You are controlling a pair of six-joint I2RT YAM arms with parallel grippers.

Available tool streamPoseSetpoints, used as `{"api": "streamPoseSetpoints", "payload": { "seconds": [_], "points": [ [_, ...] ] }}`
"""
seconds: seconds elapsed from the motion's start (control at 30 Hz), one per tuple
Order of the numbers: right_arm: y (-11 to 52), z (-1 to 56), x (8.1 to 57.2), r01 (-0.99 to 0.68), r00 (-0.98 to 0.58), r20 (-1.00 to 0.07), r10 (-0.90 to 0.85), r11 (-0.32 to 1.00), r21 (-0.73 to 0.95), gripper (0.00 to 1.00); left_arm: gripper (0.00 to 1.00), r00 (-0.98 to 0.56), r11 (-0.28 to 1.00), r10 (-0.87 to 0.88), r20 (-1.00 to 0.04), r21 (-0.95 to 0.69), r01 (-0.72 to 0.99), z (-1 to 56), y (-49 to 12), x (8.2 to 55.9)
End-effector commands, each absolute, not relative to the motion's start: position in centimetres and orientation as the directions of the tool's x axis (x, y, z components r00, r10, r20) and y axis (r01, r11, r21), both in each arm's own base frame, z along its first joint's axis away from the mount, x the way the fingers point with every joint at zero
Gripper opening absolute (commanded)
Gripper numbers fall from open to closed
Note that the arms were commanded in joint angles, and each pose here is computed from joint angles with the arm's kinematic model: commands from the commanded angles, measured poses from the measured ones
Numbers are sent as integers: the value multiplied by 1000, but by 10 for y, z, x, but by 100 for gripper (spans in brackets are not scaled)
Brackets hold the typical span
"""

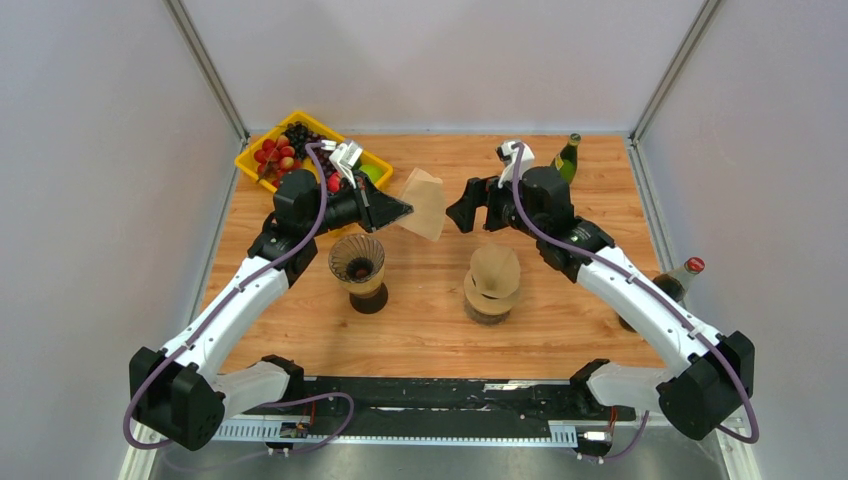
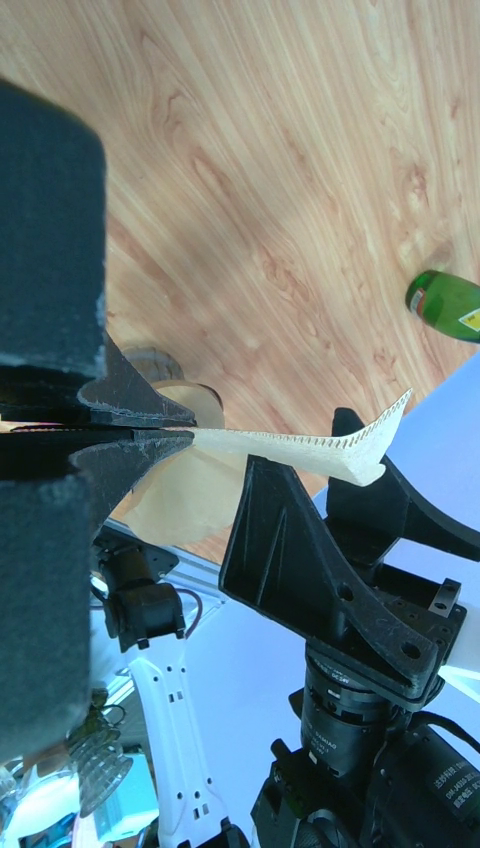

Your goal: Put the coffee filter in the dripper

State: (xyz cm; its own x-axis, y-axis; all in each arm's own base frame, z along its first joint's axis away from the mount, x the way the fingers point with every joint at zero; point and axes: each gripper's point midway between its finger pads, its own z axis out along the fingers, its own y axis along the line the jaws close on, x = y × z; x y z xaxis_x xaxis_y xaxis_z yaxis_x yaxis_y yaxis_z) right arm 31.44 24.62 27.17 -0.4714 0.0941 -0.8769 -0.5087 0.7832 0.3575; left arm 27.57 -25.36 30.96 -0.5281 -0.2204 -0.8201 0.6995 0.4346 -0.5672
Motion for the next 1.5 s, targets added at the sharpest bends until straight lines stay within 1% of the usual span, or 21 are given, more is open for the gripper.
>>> {"api": "streamPoseSetpoints", "payload": {
  "seconds": [0.0, 0.47, 0.7, 1.03, 1.1, 1.13, 1.27, 1.33, 1.4, 1.47],
  "points": [
    [255, 295, 315, -548, -444, -889, 113, 751, 369, 100, 0, -485, 424, -228, -844, -535, 731, 323, -253, 274],
    [265, 301, 304, -606, -458, -882, 106, 690, 397, 100, 0, -498, 427, -225, -838, -544, 722, 318, -254, 276],
    [277, 303, 289, -671, -479, -875, 78, 610, 422, 100, 0, -509, 427, -224, -831, -553, 715, 315, -255, 278],
    [281, 304, 290, -676, -481, -873, 79, 601, 426, 100, 0, -530, 403, -217, -820, -570, 716, 313, -260, 279],
    [279, 304, 292, -666, -479, -873, 87, 612, 426, 100, 0, -532, 405, -218, -818, -571, 714, 313, -259, 280],
    [274, 303, 298, -638, -471, -876, 103, 646, 419, 100, 0, -534, 410, -218, -817, -573, 710, 312, -259, 280],
    [238, 294, 321, -448, -436, -880, 186, 803, 392, 100, 0, -528, 433, -224, -819, -569, 699, 311, -256, 282],
    [224, 289, 327, -374, -423, -883, 202, 849, 373, 100, 0, -525, 435, -224, -821, -566, 700, 311, -256, 282],
    [223, 285, 327, -364, -433, -880, 198, 854, 371, 100, 0, -522, 434, -224, -823, -564, 703, 312, -256, 281],
    [230, 285, 323, -397, -448, -874, 186, 835, 382, 100, 0, -522, 434, -223, -823, -564, 702, 312, -255, 281]
  ]
}}
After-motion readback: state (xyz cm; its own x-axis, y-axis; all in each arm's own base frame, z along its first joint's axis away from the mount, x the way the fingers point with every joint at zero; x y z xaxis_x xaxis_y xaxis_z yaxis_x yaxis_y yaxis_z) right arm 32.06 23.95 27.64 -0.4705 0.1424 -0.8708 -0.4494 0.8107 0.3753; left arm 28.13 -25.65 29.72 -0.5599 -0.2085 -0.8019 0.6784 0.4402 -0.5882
